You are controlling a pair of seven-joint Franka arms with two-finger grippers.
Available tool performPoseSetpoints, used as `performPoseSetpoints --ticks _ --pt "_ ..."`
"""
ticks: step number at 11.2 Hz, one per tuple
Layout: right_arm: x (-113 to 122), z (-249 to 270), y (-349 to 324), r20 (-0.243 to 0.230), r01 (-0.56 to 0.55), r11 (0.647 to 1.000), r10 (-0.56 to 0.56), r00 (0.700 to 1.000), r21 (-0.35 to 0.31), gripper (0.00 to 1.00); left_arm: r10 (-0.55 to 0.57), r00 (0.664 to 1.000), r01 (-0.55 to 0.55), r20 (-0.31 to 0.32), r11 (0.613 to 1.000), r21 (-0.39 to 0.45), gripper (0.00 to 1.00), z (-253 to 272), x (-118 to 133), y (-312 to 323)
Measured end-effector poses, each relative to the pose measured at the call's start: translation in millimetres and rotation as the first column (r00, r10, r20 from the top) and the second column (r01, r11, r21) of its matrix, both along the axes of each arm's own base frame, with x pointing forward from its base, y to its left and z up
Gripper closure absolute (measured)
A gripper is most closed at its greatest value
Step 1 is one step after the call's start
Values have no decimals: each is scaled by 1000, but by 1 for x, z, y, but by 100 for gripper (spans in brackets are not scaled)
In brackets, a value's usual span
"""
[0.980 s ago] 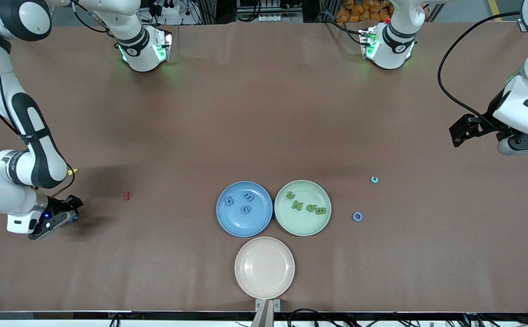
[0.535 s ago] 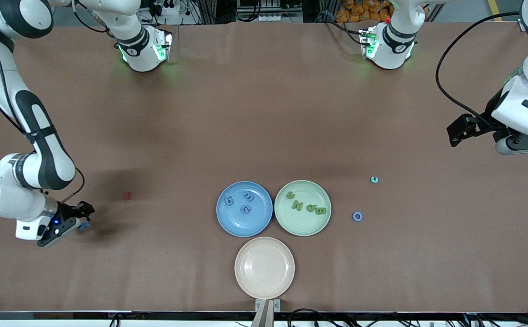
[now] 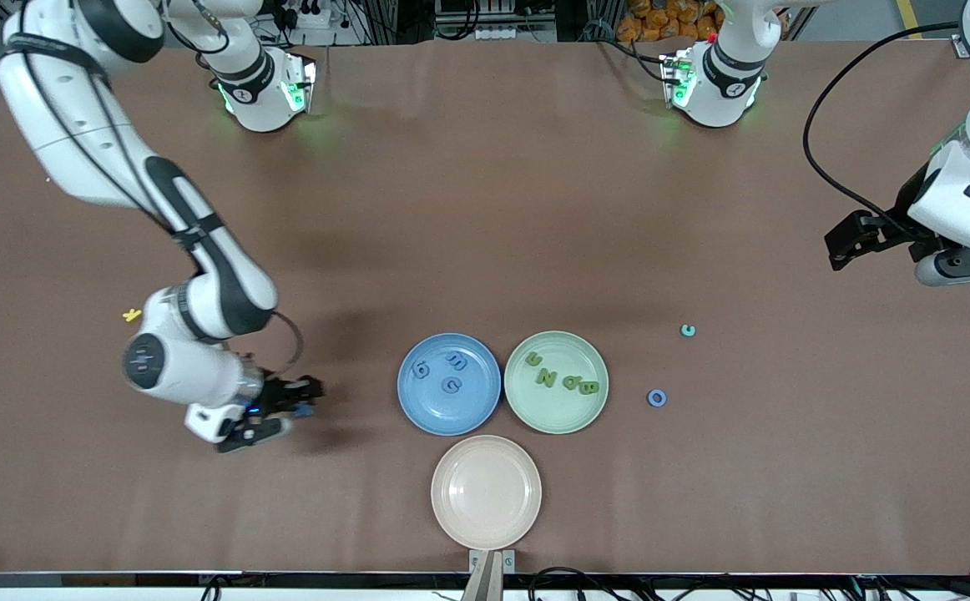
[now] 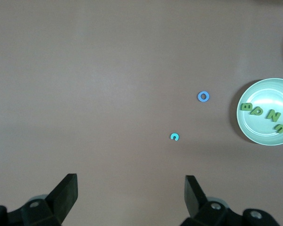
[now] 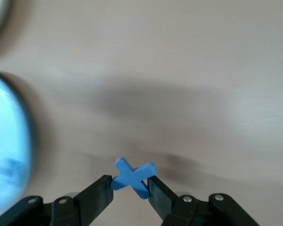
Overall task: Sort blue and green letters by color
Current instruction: 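Carry the blue X into the blue plate with the right gripper and release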
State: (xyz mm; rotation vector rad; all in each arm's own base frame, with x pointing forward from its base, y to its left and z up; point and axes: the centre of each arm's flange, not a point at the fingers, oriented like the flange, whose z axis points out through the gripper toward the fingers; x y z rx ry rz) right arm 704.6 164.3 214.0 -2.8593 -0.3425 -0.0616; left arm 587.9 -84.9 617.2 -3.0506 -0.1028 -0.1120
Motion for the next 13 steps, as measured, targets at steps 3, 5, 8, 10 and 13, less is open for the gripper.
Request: performPoseSetpoints --ticks 3,5,8,10,13 --pt "-31 17 129 -56 181 983 -179 982 40 60 10 1000 -10 -1 1000 0 0 -1 1 6" --pt "-57 25 200 -67 287 955 -283 957 74 60 12 1000 -12 -3 1000 1 0 -2 1 7" --pt "-73 22 230 -85 362 929 -355 931 82 46 12 1000 -12 -7 1000 1 0 -3 1 7" --pt "-61 25 214 -77 384 920 -378 922 74 19 12 1000 -12 -9 1000 2 0 -4 1 7" --pt "-32 27 162 -7 353 935 -353 936 -42 0 12 1000 -12 -14 1000 2 0 -7 1 7"
